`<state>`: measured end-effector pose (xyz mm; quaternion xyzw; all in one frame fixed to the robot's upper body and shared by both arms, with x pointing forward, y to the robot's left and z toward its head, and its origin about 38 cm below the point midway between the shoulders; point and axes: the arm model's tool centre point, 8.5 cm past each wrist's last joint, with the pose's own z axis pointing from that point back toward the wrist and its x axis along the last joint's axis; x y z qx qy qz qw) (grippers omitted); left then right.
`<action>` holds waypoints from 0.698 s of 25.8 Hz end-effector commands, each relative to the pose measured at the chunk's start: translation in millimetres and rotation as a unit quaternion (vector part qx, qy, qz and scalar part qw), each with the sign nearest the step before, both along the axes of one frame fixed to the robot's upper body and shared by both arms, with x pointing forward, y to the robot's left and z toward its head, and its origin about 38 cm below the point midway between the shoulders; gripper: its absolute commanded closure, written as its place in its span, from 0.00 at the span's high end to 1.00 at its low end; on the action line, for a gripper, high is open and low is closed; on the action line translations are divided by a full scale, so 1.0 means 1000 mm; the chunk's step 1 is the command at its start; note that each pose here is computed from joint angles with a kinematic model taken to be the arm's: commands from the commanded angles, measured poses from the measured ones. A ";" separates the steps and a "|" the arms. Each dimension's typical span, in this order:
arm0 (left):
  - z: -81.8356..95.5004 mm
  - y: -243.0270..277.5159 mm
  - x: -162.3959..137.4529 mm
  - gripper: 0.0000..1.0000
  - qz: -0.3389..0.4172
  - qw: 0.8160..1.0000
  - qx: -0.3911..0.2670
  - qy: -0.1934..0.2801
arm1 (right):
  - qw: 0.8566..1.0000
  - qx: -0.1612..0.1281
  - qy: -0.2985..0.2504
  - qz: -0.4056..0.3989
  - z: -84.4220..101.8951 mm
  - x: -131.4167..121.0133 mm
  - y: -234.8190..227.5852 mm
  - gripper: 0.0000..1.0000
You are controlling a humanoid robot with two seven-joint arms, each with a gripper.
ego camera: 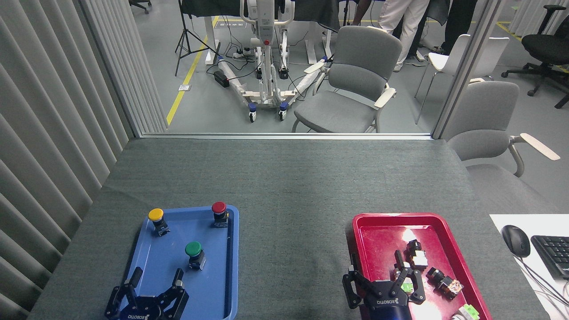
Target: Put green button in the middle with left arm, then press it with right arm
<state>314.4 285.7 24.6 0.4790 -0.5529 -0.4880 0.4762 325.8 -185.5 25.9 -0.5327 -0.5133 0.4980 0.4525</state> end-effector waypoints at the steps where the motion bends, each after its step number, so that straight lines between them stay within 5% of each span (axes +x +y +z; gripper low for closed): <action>1: -0.001 0.000 0.000 1.00 0.005 1.000 -0.001 0.003 | 1.000 0.006 0.000 0.001 -0.003 -0.004 0.003 0.99; 12: -0.010 -0.001 -0.002 1.00 0.004 1.000 0.000 0.017 | 0.998 0.021 0.055 0.000 -0.009 -0.004 0.014 1.00; 18: -0.029 -0.005 -0.001 1.00 -0.002 0.999 -0.001 0.047 | 0.998 0.034 0.054 -0.007 -0.007 -0.001 0.022 1.00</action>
